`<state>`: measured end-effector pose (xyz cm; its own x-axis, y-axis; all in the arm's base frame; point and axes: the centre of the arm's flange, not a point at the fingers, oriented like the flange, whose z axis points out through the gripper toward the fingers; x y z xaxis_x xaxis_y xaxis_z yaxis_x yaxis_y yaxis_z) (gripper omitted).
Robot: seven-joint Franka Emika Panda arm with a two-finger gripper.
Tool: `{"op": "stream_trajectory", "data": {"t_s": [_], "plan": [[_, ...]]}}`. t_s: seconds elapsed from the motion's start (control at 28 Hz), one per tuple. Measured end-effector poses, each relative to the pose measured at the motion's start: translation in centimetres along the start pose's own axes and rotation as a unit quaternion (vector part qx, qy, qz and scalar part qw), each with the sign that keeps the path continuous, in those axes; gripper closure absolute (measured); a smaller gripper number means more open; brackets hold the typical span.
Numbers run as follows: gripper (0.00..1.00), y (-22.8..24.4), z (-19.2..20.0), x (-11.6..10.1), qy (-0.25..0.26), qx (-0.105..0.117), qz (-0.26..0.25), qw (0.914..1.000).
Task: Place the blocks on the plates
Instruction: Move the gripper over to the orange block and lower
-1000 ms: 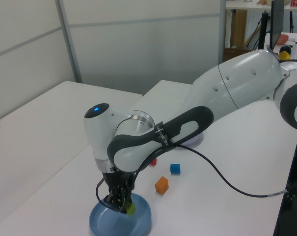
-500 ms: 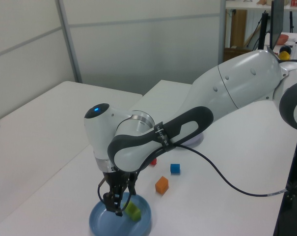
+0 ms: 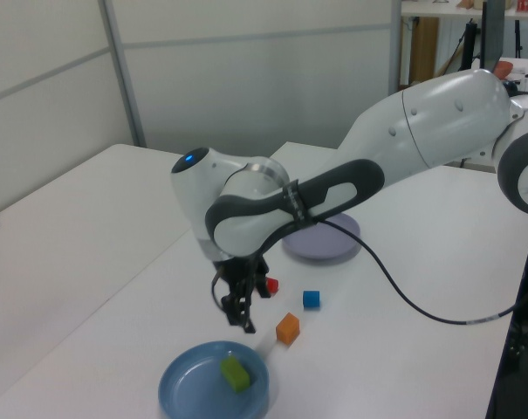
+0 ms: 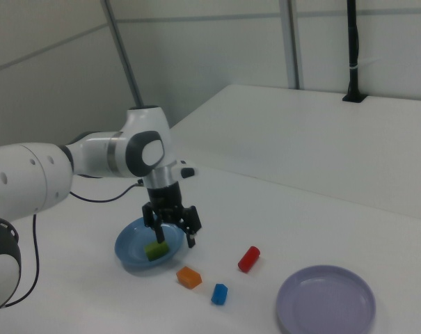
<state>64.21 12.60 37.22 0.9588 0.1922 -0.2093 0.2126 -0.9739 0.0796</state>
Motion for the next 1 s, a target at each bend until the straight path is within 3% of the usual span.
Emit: {"op": "stream_trajectory", "data": {"t_s": [0.29,0.61,0.75,0.89,0.96,1.0], "plan": [[0.00,4.1,3.6,-0.8,-0.038,0.008,0.022,0.9990],[0.01,4.1,6.3,-1.3,-0.064,0.008,0.055,0.9964],[0.13,4.0,6.5,-1.4,-0.066,0.007,0.057,0.9961],[0.14,4.2,6.6,-1.4,-0.066,-0.006,0.054,0.9963],[0.20,4.3,6.6,-1.4,-0.066,-0.010,0.053,0.9964],[0.28,4.3,6.6,-1.4,-0.066,-0.011,0.053,0.9964]]}}
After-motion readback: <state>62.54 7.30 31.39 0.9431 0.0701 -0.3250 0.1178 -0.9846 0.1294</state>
